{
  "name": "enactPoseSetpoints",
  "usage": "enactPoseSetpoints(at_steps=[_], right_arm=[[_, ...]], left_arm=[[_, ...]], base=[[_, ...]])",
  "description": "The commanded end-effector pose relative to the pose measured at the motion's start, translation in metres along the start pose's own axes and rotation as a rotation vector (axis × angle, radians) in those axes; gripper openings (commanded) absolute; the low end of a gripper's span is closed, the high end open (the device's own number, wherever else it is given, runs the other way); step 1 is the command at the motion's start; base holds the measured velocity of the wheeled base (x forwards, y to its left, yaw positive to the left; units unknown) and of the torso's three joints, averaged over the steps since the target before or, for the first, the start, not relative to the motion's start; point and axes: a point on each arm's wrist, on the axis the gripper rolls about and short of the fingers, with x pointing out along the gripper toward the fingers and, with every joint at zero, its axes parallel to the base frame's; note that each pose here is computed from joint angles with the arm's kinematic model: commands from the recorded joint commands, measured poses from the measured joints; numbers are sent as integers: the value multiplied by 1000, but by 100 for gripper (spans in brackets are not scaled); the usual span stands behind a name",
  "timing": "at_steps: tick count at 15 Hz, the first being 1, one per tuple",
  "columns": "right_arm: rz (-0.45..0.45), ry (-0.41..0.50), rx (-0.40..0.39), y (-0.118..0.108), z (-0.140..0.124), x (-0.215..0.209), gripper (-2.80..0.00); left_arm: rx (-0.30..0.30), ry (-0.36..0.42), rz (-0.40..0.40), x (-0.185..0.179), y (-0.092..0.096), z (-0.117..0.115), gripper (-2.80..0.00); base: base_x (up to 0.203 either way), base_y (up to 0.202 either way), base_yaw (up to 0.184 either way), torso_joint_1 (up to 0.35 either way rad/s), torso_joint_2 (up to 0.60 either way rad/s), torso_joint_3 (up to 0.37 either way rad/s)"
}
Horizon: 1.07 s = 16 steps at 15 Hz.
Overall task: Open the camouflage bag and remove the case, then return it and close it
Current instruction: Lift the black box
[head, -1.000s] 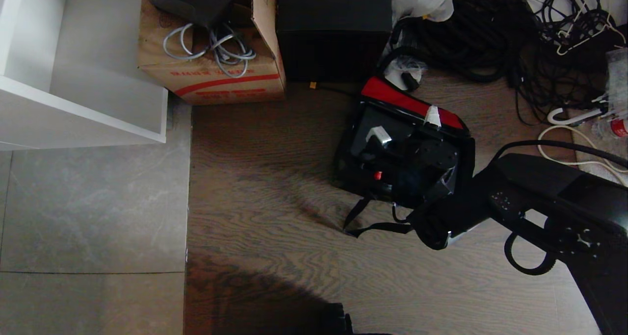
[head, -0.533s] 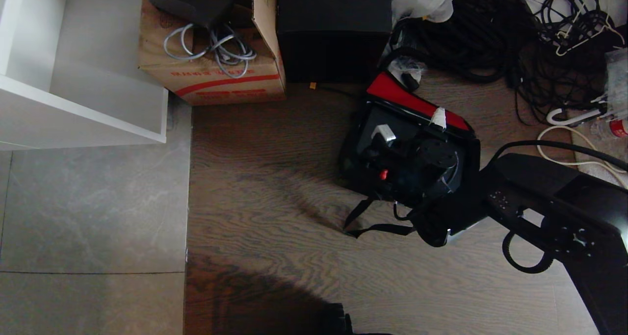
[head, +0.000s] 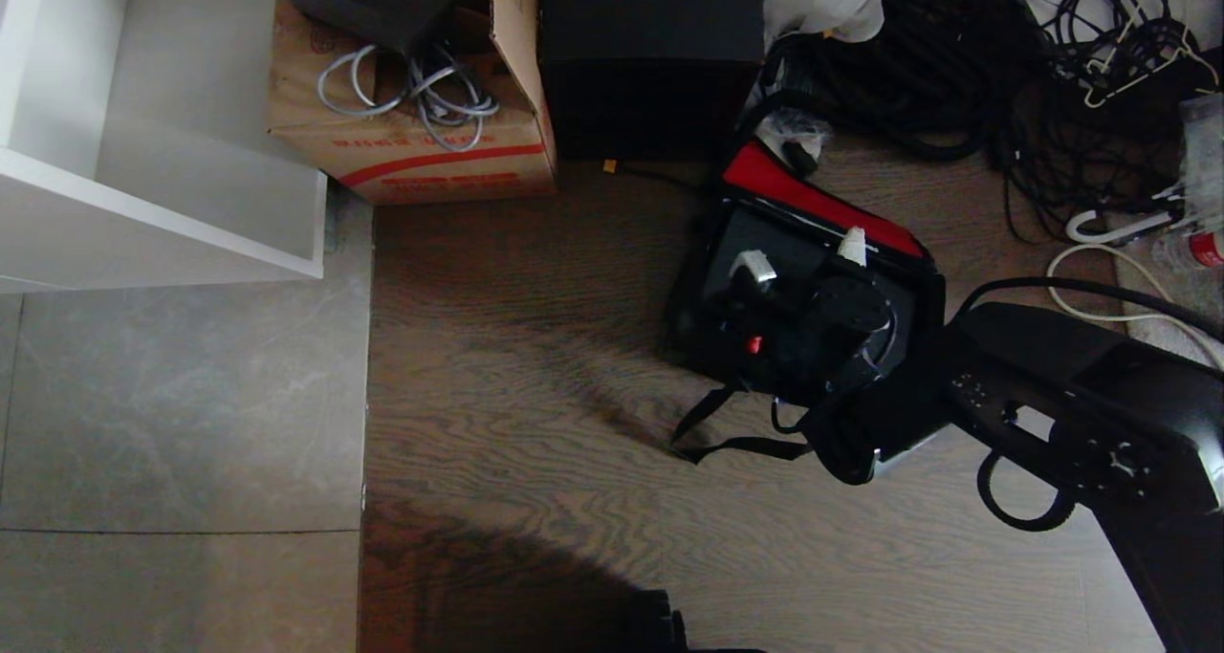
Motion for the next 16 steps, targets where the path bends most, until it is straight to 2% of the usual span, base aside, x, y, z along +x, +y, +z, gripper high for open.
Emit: enactPoseSetpoints(at_steps=[1, 7, 9, 12, 16], right_arm=[[7, 13, -12, 10, -2, -3, -280], [19, 9, -9, 9, -4, -8, -280], [16, 2, 0, -2, -4, -12, -280], [-10, -11, 43, -36, -1, -16, -280], [-52, -45, 124, -104, -3, -35, -280]], left_arm=[[0, 7, 0, 1, 0, -2, -280], [0, 7, -1, 1, 0, -2, -280], [0, 7, 1, 1, 0, -2, -280], [0, 7, 1, 1, 0, -2, -280], [0, 7, -1, 1, 0, -2, -280]], base=[[0, 0, 0, 0, 0, 0], [0, 0, 0, 0, 0, 0], [0, 0, 0, 0, 0, 0], [0, 0, 0, 0, 0, 0], [0, 0, 0, 0, 0, 0]])
